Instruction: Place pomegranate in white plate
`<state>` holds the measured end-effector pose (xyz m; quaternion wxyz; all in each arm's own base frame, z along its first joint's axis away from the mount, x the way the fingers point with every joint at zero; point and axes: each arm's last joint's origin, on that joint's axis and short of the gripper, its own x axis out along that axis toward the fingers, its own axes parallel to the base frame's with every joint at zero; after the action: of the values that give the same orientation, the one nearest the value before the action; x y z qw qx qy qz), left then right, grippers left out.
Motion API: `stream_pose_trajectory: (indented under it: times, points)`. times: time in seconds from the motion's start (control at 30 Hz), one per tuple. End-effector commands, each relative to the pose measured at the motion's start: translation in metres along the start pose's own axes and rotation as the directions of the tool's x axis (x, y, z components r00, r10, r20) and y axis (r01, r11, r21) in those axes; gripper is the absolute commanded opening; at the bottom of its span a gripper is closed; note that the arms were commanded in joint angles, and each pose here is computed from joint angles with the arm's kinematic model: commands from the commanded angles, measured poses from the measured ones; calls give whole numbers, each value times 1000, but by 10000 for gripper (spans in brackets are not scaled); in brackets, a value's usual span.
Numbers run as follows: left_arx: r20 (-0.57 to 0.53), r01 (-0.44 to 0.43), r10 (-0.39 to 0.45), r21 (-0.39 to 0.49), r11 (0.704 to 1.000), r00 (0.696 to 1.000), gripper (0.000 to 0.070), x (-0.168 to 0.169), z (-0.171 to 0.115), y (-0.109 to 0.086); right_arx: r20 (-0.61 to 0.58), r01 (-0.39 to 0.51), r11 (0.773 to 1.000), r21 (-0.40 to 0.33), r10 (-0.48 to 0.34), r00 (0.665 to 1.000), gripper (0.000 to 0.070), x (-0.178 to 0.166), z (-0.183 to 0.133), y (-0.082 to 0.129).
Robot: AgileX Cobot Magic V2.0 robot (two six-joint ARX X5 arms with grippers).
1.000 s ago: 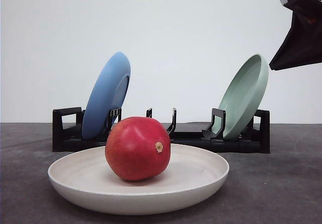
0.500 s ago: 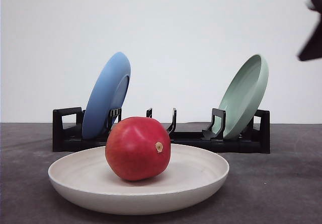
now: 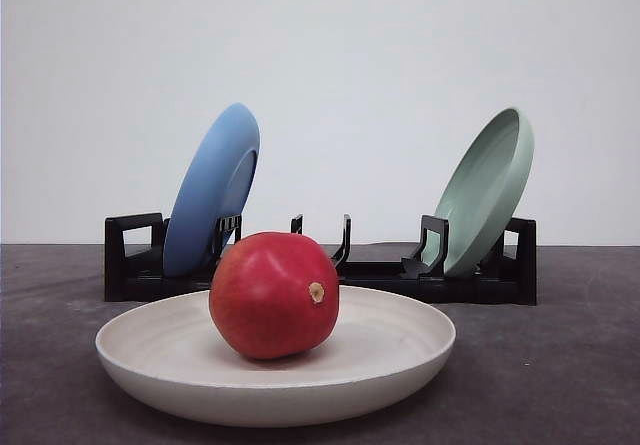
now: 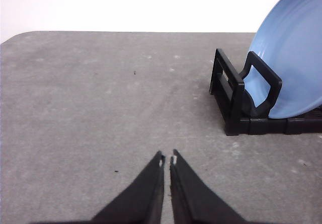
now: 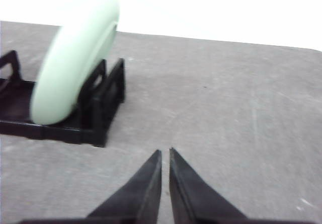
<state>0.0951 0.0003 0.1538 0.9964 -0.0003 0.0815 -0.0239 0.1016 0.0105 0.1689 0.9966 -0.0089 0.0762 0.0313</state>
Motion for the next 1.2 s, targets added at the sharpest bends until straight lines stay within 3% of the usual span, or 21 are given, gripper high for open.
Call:
stream_pose_trajectory:
  times: [0.0,0.33,1.17]
  points:
    - [-11,-6,6,-1,1000,1000,0,1,-4,0,31,10,1000,-1,-10,999,23,-1,-3,-1]
    - [-11,-6,6,-1,1000,1000,0,1,-4,0,84,63,998,20,-64,994,23,-4,-10,-7]
    - [-11,-6,6,-1,1000,1000,0,1,-4,0,85,64,998,19,-65,994,23,-4,-10,-7]
